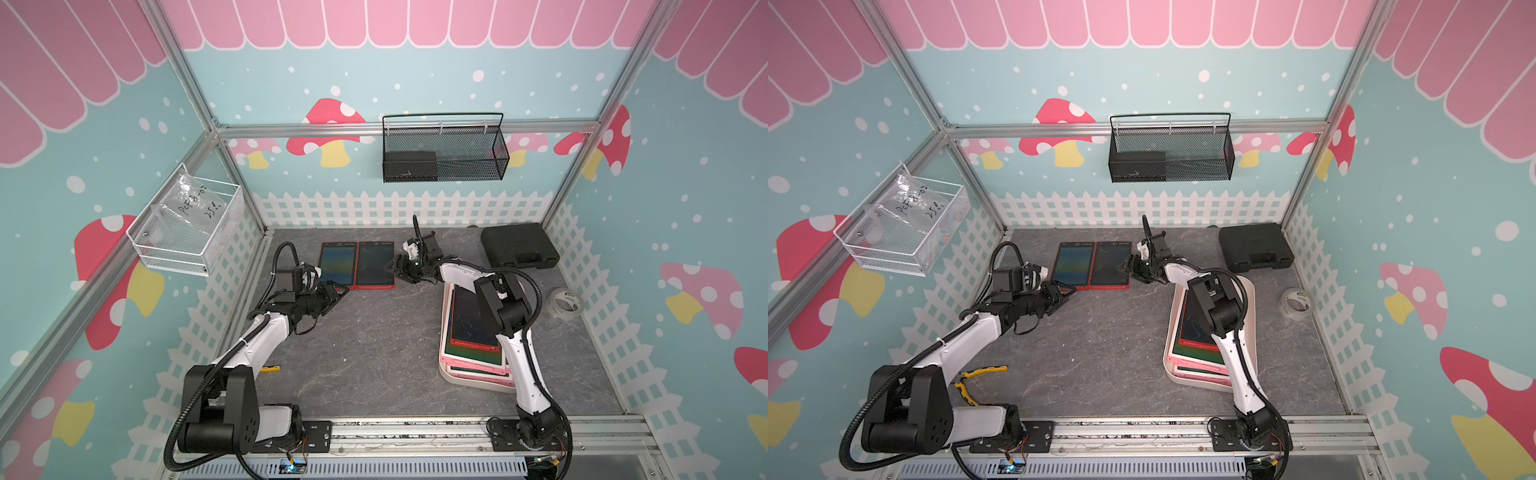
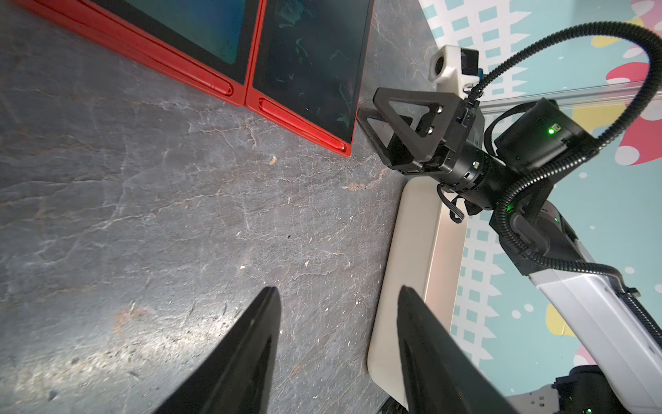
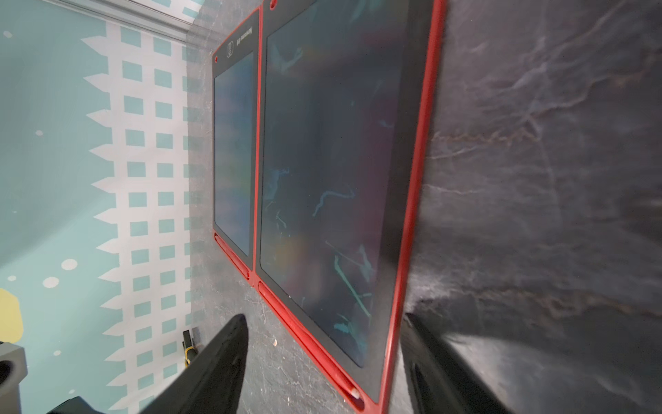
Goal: Take out the writing tablet from the storage box
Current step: Place the writing tablet at the center of the board.
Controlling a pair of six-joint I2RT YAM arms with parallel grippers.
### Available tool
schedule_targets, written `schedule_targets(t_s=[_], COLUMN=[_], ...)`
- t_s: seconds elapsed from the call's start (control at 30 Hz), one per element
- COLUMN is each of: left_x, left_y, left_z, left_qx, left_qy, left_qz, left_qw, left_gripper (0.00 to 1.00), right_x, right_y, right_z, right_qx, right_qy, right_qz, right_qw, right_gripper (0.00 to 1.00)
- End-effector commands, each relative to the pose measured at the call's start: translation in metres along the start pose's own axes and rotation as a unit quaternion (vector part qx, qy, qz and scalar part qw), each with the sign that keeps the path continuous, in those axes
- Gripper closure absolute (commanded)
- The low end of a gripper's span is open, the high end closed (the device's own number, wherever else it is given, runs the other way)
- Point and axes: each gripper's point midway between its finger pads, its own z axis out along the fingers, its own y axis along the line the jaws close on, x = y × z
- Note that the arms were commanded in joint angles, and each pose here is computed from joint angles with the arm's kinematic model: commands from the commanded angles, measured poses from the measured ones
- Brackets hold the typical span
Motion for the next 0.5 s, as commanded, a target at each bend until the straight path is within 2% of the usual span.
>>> schedule_targets(t_s=[0.0, 0.17, 0.3, 0.47], left_x=[0.003, 0.004, 0.008, 0.022], left_y=[0.004, 0.003, -0.001, -0.016], left_z=[0.003, 0.004, 0.010, 0.031], left_qx=[0.003, 0.003, 0.001, -0.005], left_qy=[0.004, 0.005, 0.008, 0.031], left_qz=[0.000, 0.002, 0.012, 0.038], left_qw=[1.000, 1.000, 1.000, 0.999], left_gripper=[0.45, 0.45, 0.45, 0.46], right_x=[0.015, 0.001, -0.001, -0.002], right_y=[-0.027, -0.040, -0.023, 0.012], right_z=[-0.006, -0.030, -0.044, -0.087], right_qx=[0.077, 0.162, 0.156, 0.154], right_qy=[0.011, -0.017, -0.016, -0.025], right_qz=[0.003, -0.032, -0.081, -0.139], right_qw=[0.997, 0.986, 0.984, 0.978], right_gripper=[0.30, 0.30, 0.33, 0.33])
